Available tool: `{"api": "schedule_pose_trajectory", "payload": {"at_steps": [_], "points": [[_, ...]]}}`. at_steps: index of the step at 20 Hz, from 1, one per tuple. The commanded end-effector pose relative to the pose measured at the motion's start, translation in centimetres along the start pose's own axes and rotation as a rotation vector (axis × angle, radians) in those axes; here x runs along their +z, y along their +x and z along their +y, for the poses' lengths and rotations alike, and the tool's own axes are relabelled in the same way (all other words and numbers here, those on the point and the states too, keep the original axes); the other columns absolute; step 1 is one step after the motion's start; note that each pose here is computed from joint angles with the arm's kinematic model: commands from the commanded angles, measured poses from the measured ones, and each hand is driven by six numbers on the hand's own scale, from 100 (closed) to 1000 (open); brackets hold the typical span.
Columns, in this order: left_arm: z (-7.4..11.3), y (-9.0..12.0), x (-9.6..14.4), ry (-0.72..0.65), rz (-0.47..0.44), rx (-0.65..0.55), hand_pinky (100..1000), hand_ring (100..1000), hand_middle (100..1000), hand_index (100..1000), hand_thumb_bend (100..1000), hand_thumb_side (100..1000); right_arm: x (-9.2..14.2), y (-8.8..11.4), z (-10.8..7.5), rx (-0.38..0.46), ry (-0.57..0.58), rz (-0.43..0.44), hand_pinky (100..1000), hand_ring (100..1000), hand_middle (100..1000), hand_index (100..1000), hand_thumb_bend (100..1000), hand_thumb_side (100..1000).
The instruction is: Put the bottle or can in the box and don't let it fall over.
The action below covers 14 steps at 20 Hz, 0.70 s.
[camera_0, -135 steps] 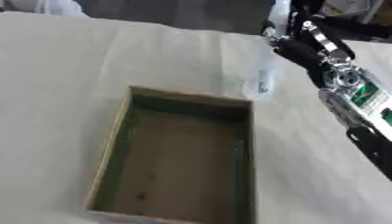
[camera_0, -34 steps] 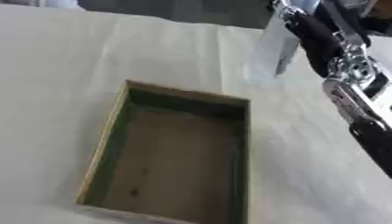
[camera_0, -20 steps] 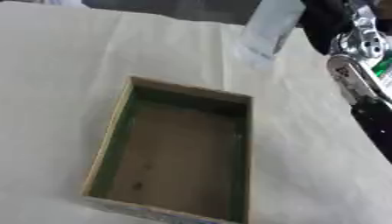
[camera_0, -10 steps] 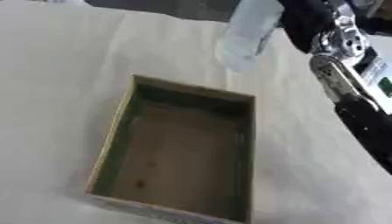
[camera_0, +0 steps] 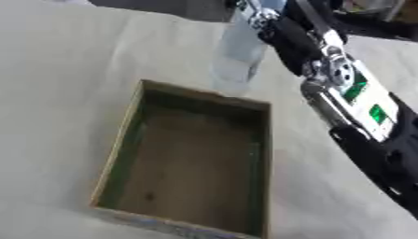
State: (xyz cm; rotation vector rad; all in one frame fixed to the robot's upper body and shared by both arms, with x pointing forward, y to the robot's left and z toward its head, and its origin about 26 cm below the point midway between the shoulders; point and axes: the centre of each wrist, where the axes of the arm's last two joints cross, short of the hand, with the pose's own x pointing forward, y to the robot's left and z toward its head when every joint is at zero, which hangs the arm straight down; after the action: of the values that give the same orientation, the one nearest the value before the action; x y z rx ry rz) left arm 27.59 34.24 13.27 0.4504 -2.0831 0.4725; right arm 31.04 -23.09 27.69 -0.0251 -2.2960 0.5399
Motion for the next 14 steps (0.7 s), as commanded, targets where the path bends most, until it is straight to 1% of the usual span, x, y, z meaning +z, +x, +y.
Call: {"api": "schedule_pose_trajectory", "payload": {"at_steps": [1, 4, 10, 11, 12, 14], "points": [[0.6, 0.5, -0.5, 0.009, -0.023, -0.024, 1000, 756, 820, 715, 612, 462, -0.1, 0.7, 0.6, 0.029, 0.023, -0.057, 1000, 1000, 1000, 380, 100, 470], [0.7, 0.3, -0.5, 0.016, -0.017, -0.028, 1000, 756, 820, 714, 610, 463, 0.1, 0.3, 1.4, 0.027, 0.044, -0.07, 1000, 1000, 1000, 389, 100, 470], [1.3, -0.1, -0.5, 0.039, -0.008, -0.041, 1000, 755, 819, 714, 610, 463, 0.7, -0.4, 3.2, 0.015, 0.097, -0.059, 1000, 1000, 1000, 412, 100, 470], [1.5, -0.2, -0.5, 0.045, -0.007, -0.044, 1000, 755, 820, 714, 609, 463, 0.9, -0.5, 3.5, 0.012, 0.108, -0.052, 1000, 1000, 1000, 418, 100, 399], [1.6, -0.2, -0.5, 0.05, -0.005, -0.048, 1000, 754, 818, 714, 609, 463, 1.0, -0.7, 3.8, 0.008, 0.116, -0.045, 1000, 1000, 1000, 422, 100, 470], [1.9, -0.4, -0.4, 0.061, -0.002, -0.048, 1000, 754, 817, 714, 609, 463, 1.3, -0.9, 4.4, -0.005, 0.12, -0.032, 1000, 1000, 1000, 429, 100, 470]]}}
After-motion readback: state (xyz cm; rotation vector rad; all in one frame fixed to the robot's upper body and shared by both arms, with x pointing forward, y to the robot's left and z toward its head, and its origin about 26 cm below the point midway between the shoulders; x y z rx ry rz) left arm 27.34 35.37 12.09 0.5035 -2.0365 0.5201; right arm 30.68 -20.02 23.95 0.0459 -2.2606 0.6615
